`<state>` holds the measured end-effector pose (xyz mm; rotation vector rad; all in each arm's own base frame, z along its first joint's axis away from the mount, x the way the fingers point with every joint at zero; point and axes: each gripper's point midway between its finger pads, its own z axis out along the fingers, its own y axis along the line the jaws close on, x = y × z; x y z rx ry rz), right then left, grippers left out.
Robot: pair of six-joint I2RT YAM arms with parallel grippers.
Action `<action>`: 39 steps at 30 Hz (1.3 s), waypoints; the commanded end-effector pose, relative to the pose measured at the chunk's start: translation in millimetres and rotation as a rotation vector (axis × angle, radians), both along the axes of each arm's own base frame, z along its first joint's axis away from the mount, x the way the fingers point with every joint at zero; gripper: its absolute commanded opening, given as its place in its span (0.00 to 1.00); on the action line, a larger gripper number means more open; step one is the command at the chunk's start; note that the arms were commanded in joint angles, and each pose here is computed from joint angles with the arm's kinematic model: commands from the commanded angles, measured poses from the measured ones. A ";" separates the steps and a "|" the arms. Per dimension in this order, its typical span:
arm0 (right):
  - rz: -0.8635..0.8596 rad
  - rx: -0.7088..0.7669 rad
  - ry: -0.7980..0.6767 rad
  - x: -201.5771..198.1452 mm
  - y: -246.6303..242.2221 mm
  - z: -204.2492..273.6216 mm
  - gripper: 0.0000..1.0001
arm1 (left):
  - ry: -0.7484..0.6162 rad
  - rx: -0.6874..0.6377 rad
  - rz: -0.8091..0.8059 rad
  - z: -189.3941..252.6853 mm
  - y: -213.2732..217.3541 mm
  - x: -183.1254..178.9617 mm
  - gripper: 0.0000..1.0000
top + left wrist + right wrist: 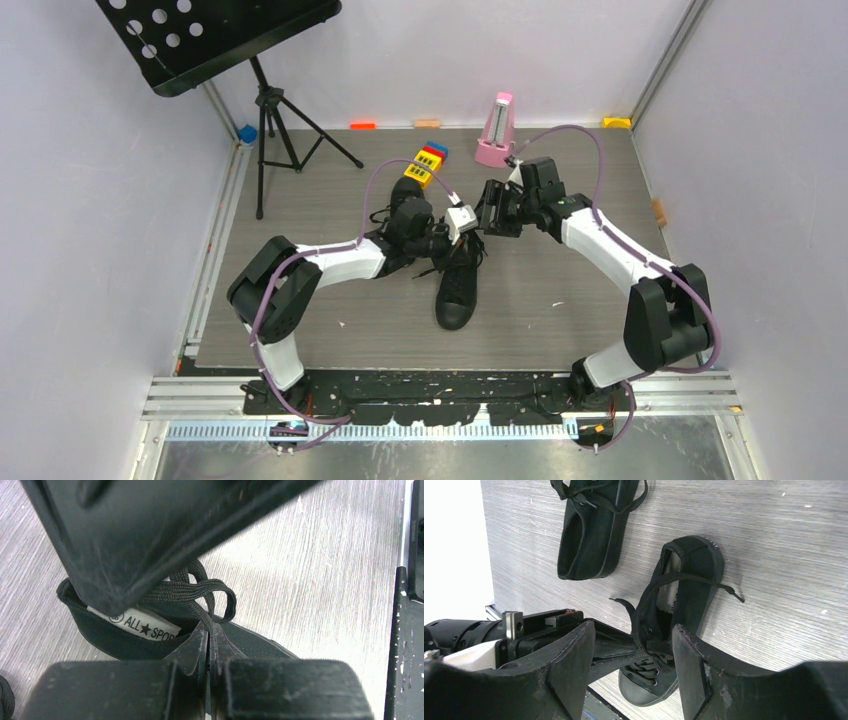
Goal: Tie the shoes
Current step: Wrap the shoelace around the shoelace.
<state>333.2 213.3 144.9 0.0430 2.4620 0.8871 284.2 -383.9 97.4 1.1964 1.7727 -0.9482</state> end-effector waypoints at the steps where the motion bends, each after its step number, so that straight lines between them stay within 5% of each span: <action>1: -0.004 -0.013 -0.124 7.2 -11.2 30.3 0.63 | -0.049 -0.052 -0.057 14.5 -7.6 -5.9 0.00; 11: -0.182 -0.202 -0.069 24.3 -56.5 -17.5 0.52 | -0.046 -0.063 -0.042 14.4 -8.2 -4.4 0.00; 26: 0.008 0.007 -0.043 26.8 -17.2 -76.7 0.51 | -0.022 -0.073 0.011 9.9 -8.2 3.3 0.00; 34: 0.092 0.074 -0.177 40.2 -2.1 -78.0 0.52 | -0.008 -0.084 0.013 7.4 -8.9 8.0 0.00; 39: 0.140 0.133 -0.197 41.4 8.6 -81.6 0.32 | 0.033 -0.089 0.017 4.3 -9.4 7.1 0.00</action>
